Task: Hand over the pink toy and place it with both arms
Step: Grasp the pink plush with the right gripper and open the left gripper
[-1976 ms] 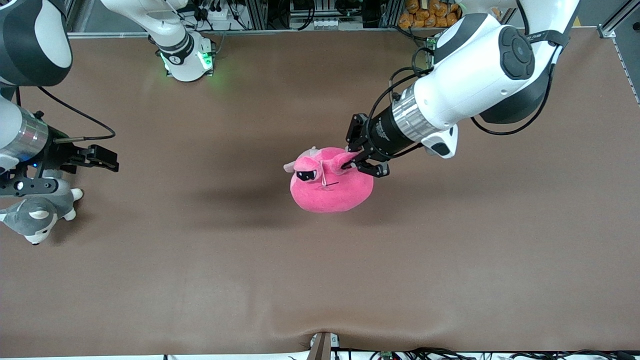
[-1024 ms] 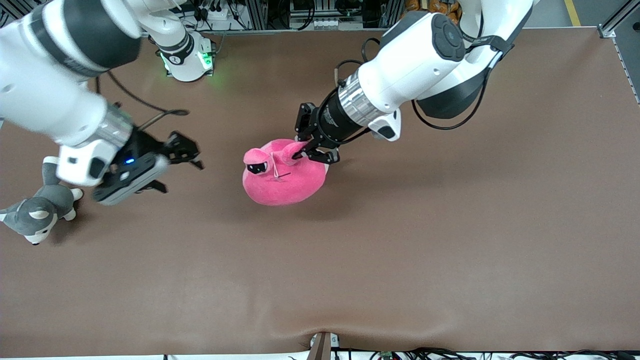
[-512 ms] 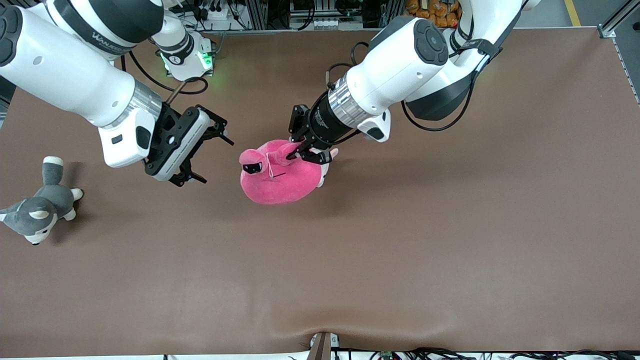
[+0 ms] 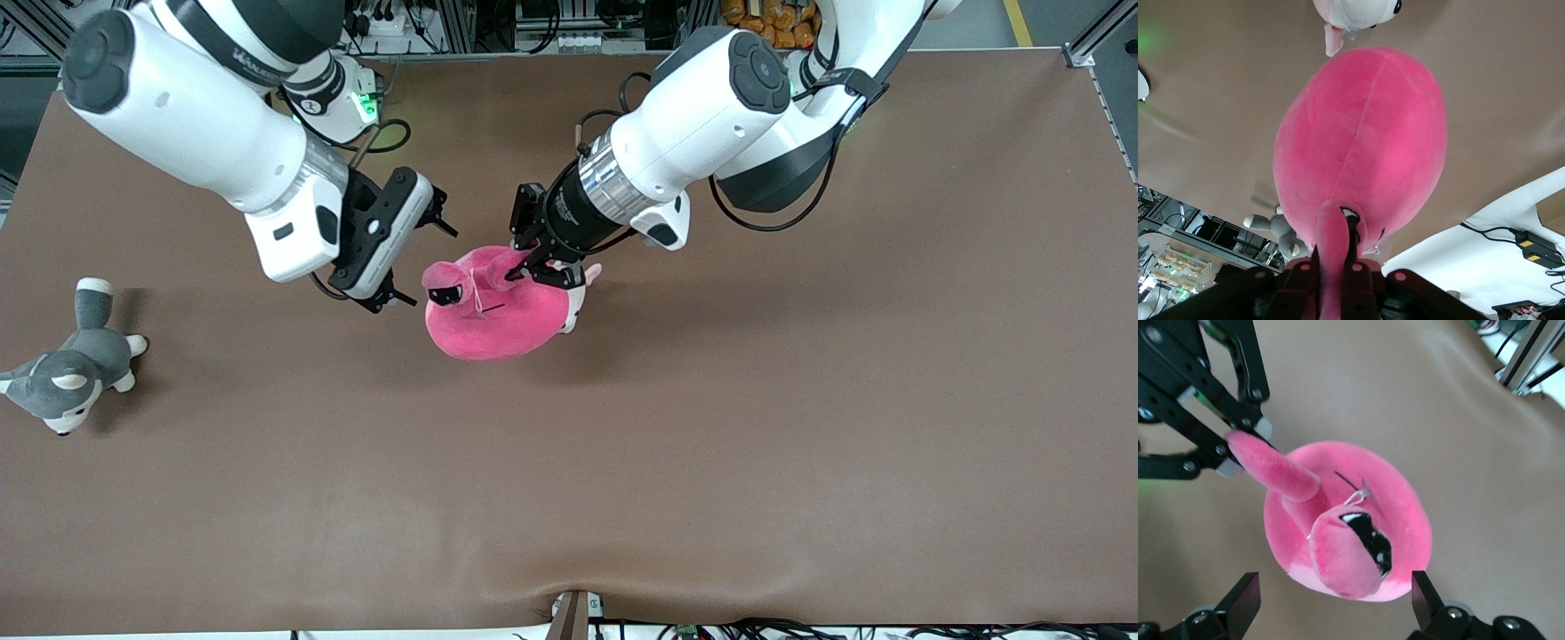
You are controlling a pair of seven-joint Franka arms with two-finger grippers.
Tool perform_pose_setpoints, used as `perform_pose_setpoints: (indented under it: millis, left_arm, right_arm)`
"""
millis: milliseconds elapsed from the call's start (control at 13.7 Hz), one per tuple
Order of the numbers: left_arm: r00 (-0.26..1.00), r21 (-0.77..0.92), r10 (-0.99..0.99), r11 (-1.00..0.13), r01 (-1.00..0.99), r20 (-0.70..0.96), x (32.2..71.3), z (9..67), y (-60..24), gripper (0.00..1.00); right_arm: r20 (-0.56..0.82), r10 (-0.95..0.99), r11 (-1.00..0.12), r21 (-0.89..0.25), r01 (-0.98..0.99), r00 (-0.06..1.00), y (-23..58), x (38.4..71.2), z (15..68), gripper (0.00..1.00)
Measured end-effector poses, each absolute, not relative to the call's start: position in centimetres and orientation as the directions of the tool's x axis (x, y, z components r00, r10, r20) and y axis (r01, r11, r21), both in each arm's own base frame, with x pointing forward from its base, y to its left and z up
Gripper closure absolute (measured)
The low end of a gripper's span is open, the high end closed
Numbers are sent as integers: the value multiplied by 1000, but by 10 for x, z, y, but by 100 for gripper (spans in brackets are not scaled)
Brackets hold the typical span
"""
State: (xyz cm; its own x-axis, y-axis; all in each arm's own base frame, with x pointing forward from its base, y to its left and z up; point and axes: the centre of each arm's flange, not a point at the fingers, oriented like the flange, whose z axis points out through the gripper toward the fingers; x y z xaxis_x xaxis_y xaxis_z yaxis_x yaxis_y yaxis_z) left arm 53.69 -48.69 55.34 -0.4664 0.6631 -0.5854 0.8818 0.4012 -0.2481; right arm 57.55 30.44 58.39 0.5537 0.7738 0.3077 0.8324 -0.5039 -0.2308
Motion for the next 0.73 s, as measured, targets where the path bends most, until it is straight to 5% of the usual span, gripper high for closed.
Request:
perform_pose_setpoints:
  millis: [732]
  left_arm:
    - [-468,-247,663,403,881,-585,538,553,-486,89]
  right_arm:
    - [331,775,-495,-213,842,539,326,576,569,0]
